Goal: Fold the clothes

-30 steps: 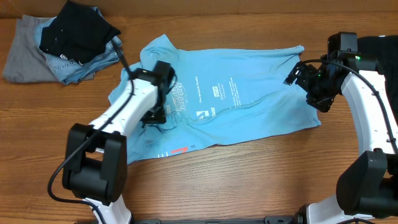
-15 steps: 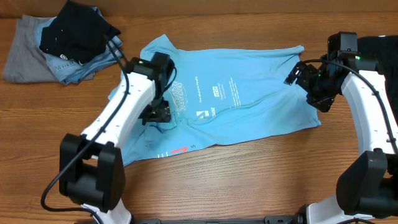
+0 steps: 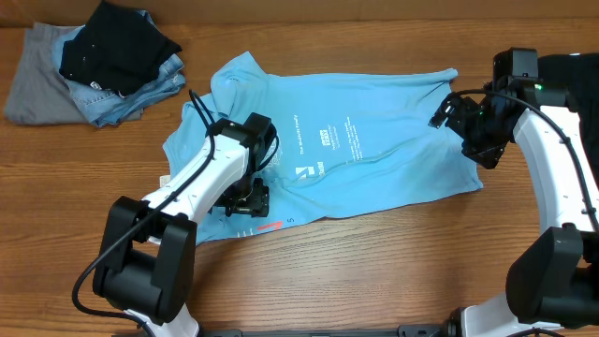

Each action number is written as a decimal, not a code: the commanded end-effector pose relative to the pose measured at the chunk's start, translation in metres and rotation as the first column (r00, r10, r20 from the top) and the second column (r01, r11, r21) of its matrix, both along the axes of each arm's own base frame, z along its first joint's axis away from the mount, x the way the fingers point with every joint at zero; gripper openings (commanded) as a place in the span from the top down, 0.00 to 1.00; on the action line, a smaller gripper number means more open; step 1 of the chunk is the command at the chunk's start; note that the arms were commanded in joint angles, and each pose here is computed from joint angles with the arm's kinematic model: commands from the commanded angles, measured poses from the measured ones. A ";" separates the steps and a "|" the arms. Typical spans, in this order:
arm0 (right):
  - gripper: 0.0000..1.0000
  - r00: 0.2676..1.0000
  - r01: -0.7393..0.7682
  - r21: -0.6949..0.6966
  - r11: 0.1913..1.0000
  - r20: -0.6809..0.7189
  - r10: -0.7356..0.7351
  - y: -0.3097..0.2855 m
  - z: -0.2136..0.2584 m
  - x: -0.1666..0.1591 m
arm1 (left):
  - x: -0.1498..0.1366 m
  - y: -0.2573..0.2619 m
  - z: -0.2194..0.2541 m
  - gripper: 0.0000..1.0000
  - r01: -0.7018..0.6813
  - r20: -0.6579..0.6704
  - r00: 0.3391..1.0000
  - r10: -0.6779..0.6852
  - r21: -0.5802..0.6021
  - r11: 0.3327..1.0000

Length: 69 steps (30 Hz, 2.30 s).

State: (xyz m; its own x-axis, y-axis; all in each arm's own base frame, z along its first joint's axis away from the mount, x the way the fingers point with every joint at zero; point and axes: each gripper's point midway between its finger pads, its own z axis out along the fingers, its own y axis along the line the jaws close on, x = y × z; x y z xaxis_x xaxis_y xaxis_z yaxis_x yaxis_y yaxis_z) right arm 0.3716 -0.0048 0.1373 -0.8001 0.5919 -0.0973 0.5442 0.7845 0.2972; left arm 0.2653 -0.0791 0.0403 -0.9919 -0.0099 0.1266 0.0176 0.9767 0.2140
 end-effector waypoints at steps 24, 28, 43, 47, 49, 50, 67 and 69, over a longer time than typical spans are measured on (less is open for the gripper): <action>0.00 1.000 -0.023 -0.028 0.999 0.013 0.024 -0.002 0.007 -0.001 | 0.030 0.027 -0.008 0.60 0.004 0.122 0.993 -0.006 0.012 1.000; 0.00 1.000 -0.023 -0.028 0.999 0.012 0.024 -0.002 0.007 -0.001 | 0.035 0.028 -0.009 0.81 0.000 0.140 0.990 -0.002 0.011 1.000; 0.00 1.000 -0.023 -0.032 0.999 0.011 0.023 -0.003 0.007 -0.002 | 0.065 0.115 0.009 0.96 -0.200 0.304 0.945 0.122 0.243 0.949; 0.00 1.000 -0.022 -0.032 0.999 0.012 0.023 -0.003 0.007 -0.001 | 0.064 0.136 0.011 0.92 -0.269 0.315 0.930 0.187 0.242 0.932; 0.00 1.000 -0.022 -0.032 0.999 0.011 0.023 -0.003 0.007 -0.002 | 0.064 0.146 0.014 0.85 -0.294 0.324 0.924 0.205 0.255 0.921; 0.00 1.000 -0.023 -0.032 0.999 0.011 0.023 -0.003 0.007 -0.002 | 0.065 0.150 0.015 0.69 -0.305 0.326 0.920 0.216 0.253 0.918; 0.37 0.994 -0.021 -0.026 0.999 -0.112 0.018 -0.001 -0.039 -0.033 | 0.036 0.065 0.039 0.09 -0.327 0.018 0.942 0.336 -0.176 0.928; 0.52 0.991 -0.020 -0.023 1.000 -0.129 0.017 0.000 -0.053 -0.040 | 0.024 0.056 0.033 0.38 -0.327 -0.035 0.945 0.327 -0.186 0.926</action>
State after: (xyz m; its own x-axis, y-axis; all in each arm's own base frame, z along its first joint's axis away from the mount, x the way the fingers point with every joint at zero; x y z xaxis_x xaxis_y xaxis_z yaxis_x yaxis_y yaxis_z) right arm 0.3426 -0.0057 0.0950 -0.8209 0.5706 -0.0226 0.5520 0.8030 0.2246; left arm 0.3008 0.0085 0.0743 -0.9420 -0.3235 0.0896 -0.3073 0.9384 0.1578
